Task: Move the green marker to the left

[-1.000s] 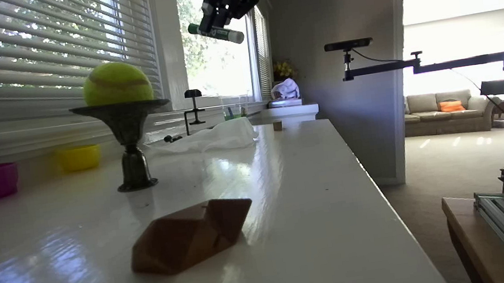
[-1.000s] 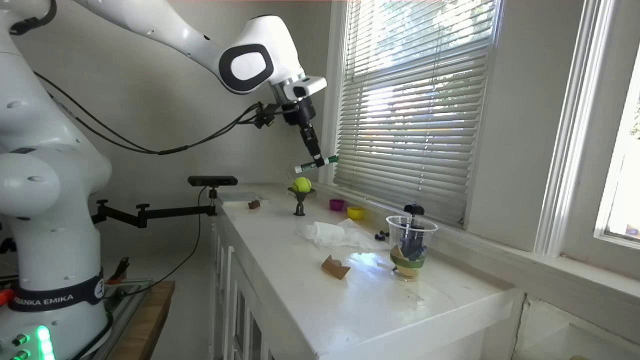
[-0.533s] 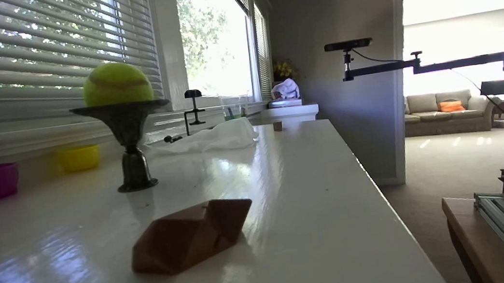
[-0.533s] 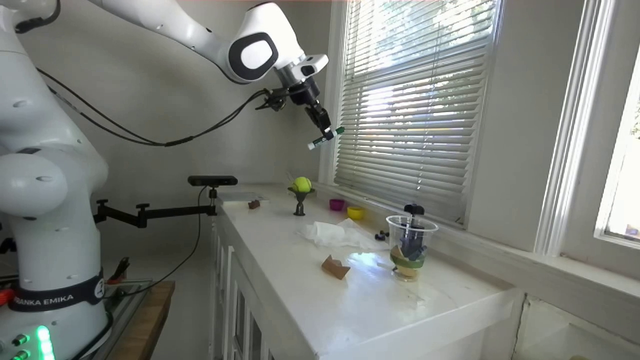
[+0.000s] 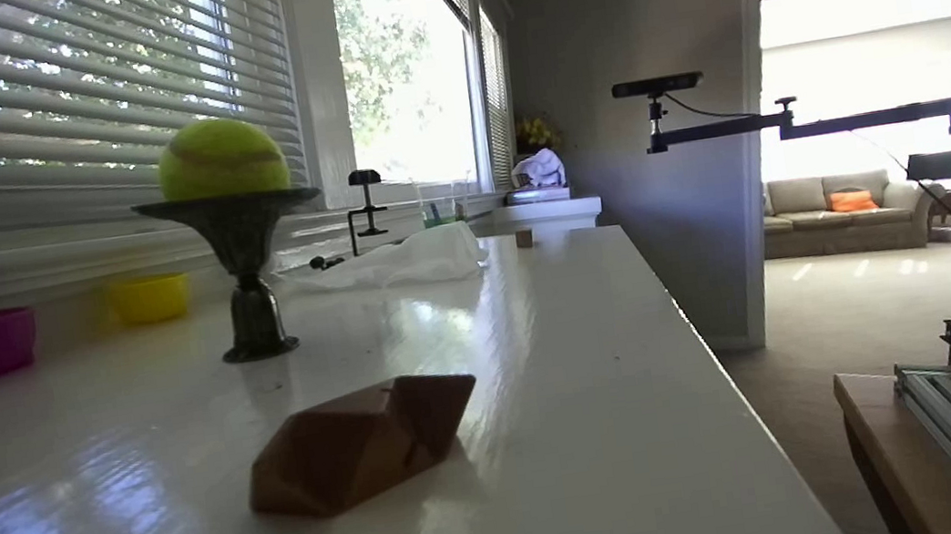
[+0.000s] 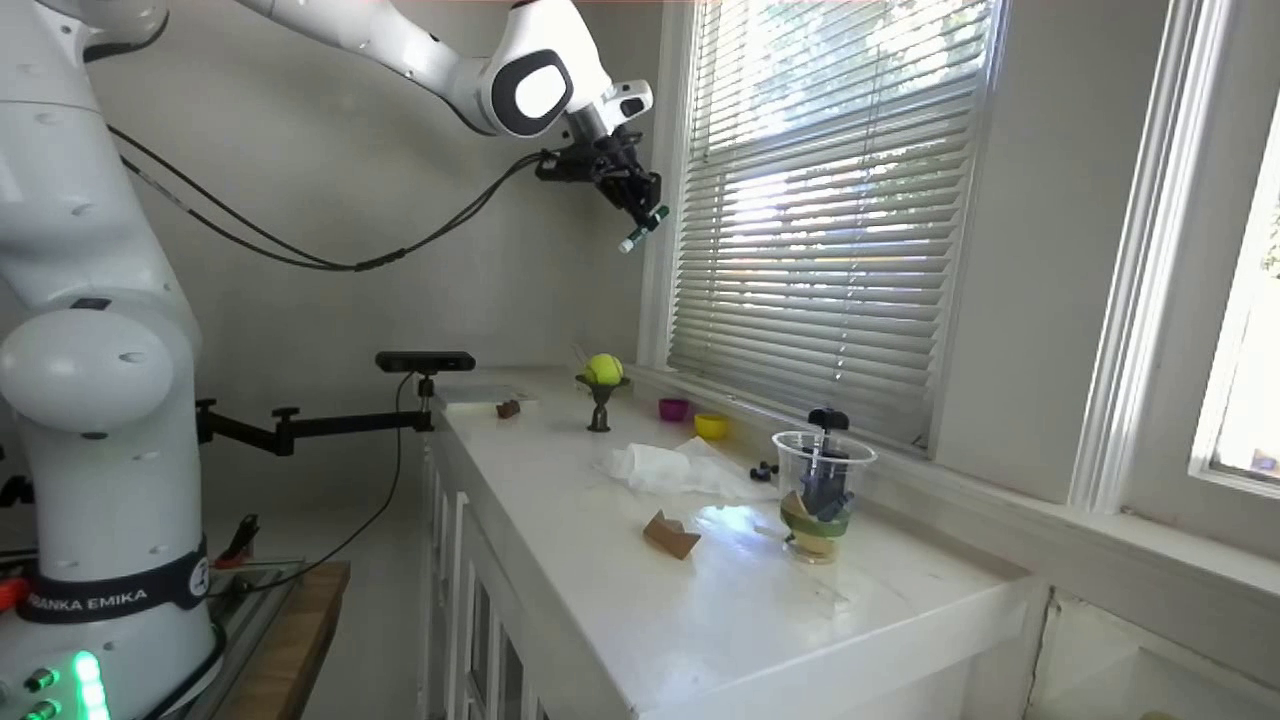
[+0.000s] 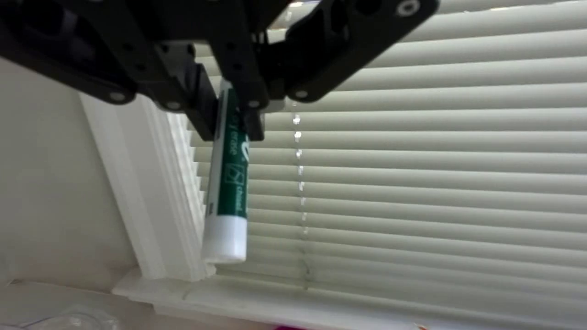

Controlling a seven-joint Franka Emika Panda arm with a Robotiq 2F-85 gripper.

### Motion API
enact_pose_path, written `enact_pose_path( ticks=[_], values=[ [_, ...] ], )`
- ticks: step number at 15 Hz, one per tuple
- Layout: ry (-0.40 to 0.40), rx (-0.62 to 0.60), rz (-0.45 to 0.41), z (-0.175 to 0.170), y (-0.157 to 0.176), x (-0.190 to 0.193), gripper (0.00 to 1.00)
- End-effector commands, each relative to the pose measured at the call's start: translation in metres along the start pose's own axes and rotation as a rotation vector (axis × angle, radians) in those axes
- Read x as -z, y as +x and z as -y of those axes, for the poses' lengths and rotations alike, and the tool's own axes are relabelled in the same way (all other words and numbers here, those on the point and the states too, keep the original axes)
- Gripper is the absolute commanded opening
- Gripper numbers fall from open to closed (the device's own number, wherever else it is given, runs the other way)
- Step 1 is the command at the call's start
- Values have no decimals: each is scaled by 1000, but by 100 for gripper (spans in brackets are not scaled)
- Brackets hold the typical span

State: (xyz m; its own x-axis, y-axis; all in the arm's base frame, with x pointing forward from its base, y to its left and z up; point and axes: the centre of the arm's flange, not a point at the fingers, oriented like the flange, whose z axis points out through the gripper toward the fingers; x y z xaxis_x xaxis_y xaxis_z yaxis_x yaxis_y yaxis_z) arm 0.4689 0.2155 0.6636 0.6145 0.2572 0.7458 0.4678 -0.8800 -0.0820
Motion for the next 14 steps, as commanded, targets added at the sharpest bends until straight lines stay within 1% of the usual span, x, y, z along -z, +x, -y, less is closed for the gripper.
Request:
enact_pose_path(
  ticks=[1, 3, 5, 7, 9, 12, 14],
  values=[
    [131, 150, 34, 18, 35, 1, 5],
    [200, 220, 72, 32, 38, -2, 5],
    [240, 264, 101, 37, 40, -6, 5],
    [249, 279, 93, 35, 41, -18, 5],
    [258, 281, 89, 33, 45, -38, 5],
    [285, 293, 131, 42, 48, -71, 5],
    [304, 316, 160, 50, 47, -86, 5]
  ],
)
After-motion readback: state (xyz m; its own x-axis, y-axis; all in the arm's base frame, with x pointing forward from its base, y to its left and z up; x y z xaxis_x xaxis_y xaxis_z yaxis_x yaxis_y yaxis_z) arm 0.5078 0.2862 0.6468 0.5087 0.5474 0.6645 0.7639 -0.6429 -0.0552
